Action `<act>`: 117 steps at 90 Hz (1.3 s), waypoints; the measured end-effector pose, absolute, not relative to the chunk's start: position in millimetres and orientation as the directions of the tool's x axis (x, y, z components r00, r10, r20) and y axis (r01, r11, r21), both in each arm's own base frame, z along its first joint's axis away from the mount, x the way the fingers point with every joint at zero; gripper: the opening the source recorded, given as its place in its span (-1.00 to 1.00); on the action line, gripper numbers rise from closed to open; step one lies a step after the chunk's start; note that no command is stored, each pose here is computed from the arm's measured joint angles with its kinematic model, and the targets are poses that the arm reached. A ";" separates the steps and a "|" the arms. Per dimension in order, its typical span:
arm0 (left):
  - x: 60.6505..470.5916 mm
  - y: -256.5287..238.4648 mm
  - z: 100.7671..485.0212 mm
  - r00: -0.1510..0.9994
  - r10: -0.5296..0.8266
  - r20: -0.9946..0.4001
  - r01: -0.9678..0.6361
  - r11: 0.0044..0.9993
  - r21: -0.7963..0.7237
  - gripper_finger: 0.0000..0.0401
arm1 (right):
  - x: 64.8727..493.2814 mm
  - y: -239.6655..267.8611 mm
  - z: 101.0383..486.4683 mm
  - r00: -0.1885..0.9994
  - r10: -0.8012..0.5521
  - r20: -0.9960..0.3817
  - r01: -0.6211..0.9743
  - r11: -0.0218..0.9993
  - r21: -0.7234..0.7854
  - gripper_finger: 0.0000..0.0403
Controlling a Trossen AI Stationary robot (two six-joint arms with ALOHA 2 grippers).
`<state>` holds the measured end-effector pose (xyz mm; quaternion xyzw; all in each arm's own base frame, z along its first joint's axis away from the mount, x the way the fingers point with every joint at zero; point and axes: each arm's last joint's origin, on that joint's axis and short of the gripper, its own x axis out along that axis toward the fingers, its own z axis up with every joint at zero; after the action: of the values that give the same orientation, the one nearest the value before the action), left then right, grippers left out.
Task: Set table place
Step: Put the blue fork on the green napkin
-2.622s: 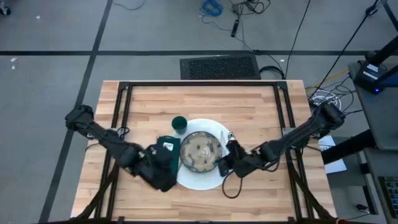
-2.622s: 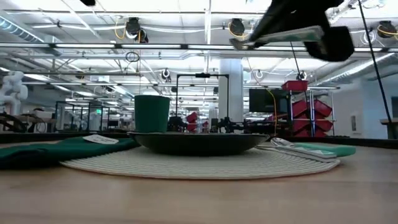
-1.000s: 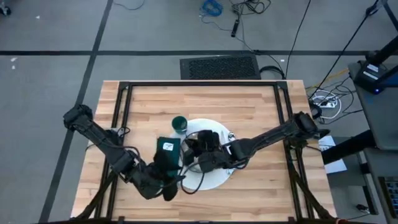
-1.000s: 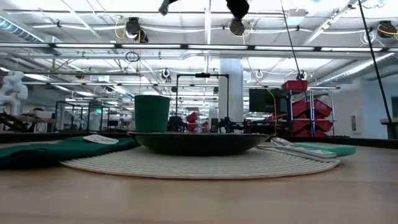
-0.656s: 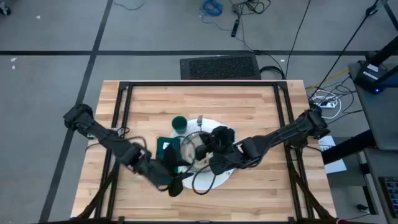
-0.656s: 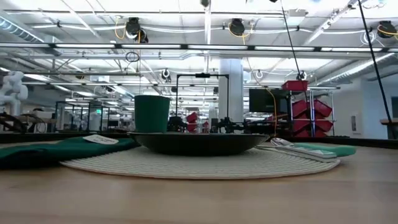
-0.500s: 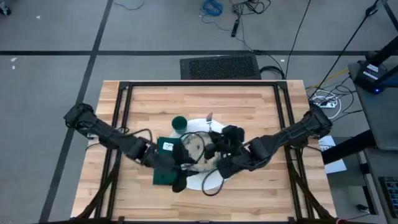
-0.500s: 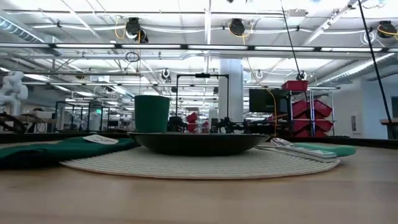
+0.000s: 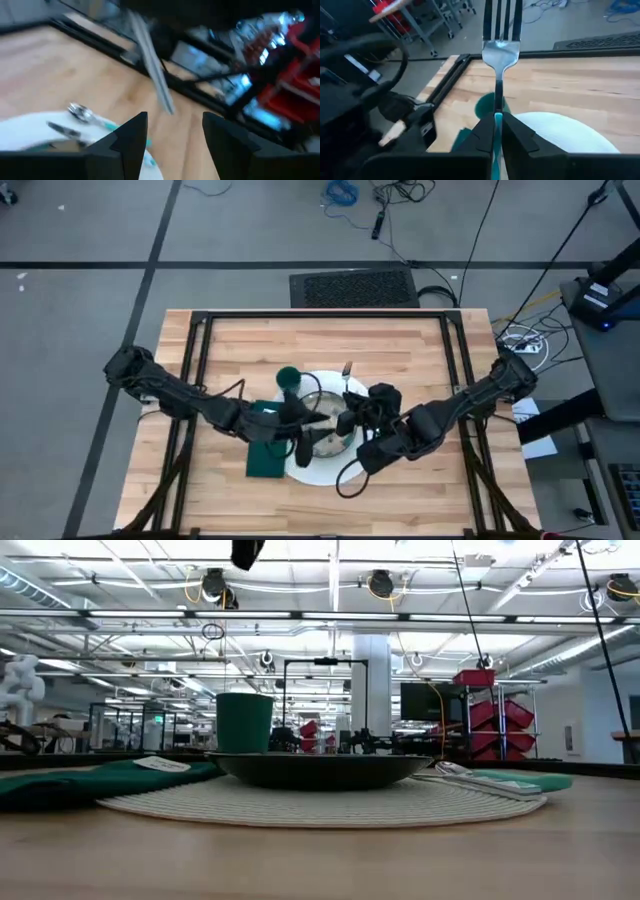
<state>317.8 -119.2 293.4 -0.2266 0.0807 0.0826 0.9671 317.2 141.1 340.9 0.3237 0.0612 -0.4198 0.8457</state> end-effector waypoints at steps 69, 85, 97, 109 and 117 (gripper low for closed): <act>331.3 -92.4 293.5 0.973 0.165 -0.162 -0.230 0.761 -0.606 -0.12 | 328.4 133.4 345.7 0.654 -0.671 -0.351 0.735 0.453 0.504 -0.98; 331.5 -89.6 289.2 0.964 0.175 -0.202 -0.262 0.763 -0.590 -0.12 | 328.6 133.5 345.6 0.654 -0.671 -0.350 0.736 0.454 0.503 -0.98; 331.7 -89.8 290.0 0.966 0.171 -0.194 -0.255 0.762 -0.595 -0.12 | 328.6 133.5 345.6 0.654 -0.671 -0.350 0.736 0.454 0.503 -0.98; 331.7 -90.4 289.6 0.968 0.150 -0.201 -0.242 0.766 -0.596 -0.12 | 328.6 133.5 345.5 0.653 -0.671 -0.350 0.736 0.454 0.503 -0.98; 331.7 -90.4 289.5 0.968 0.149 -0.201 -0.242 0.766 -0.595 -0.14 | 328.7 133.5 345.5 0.654 -0.671 -0.351 0.736 0.454 0.503 -0.98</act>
<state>331.7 -90.4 289.5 -0.3255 0.0712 0.1044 0.9371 328.7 133.5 345.5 0.3200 0.0506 -0.4131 0.8511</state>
